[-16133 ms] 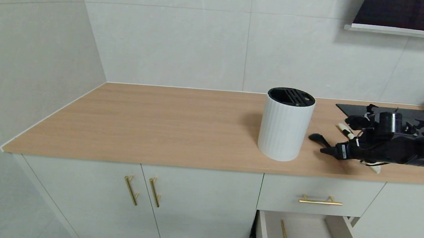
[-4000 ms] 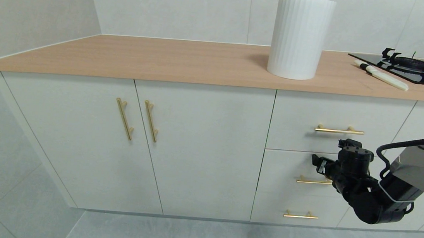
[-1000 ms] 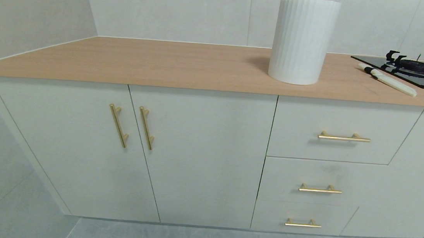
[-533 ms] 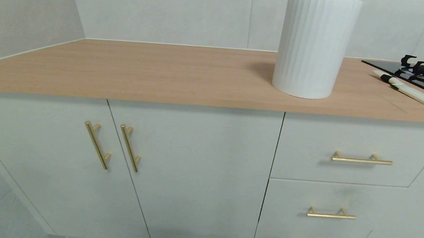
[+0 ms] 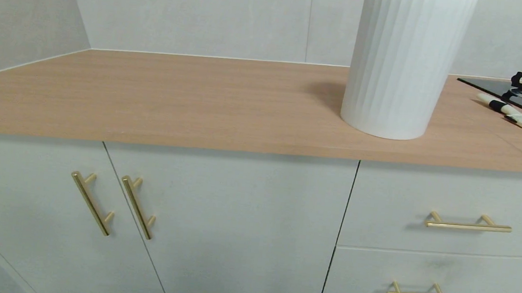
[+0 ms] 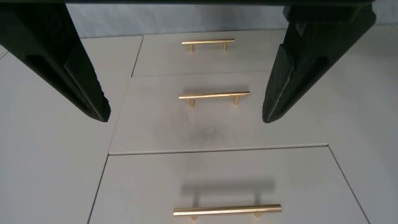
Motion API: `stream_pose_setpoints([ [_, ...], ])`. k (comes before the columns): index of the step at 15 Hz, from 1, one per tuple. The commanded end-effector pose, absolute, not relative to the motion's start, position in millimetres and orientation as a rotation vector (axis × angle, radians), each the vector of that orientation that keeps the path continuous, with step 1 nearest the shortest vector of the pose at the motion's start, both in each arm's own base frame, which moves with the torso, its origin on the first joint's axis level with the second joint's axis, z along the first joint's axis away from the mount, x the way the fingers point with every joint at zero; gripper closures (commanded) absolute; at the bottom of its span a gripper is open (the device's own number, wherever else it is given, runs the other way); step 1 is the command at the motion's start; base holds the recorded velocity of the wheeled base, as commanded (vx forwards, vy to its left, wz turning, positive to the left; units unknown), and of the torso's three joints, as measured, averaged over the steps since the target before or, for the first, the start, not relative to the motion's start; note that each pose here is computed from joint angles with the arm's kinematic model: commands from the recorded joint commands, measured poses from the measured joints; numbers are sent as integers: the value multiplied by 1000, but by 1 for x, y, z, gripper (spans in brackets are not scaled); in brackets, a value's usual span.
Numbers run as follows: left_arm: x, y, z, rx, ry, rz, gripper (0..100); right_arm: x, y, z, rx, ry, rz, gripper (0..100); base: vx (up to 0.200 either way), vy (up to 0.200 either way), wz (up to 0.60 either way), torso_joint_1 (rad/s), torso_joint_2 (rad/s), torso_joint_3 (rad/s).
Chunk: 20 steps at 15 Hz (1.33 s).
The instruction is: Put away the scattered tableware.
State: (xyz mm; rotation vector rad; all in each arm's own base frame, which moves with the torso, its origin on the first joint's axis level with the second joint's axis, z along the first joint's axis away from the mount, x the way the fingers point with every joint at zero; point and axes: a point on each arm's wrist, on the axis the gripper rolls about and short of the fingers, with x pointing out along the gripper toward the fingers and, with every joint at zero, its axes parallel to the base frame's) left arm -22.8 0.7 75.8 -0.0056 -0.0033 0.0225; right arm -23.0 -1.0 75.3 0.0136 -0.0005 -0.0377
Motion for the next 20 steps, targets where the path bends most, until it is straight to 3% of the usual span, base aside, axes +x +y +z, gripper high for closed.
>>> stream_pose_setpoints([
  [1, -23, 1, 76, -6, -3, 23, 0, -23, -1, 75, 14, 1, -37, 0, 0, 0, 0, 0, 0, 0],
  [3, -23, 1, 76, -5, -3, 23, 0, -23, -1, 75, 14, 1, -37, 0, 0, 0, 0, 0, 0, 0],
  [12, -23, 1, 76, -6, -3, 23, 0, -23, -1, 75, 17, 1, -37, 0, 0, -200, 0, 0, 1, 2],
  [20, -23, 1, 76, -6, -3, 23, 0, -23, -1, 75, 17, 1, -37, 0, 25, 0, 0, 0, 0, 0],
])
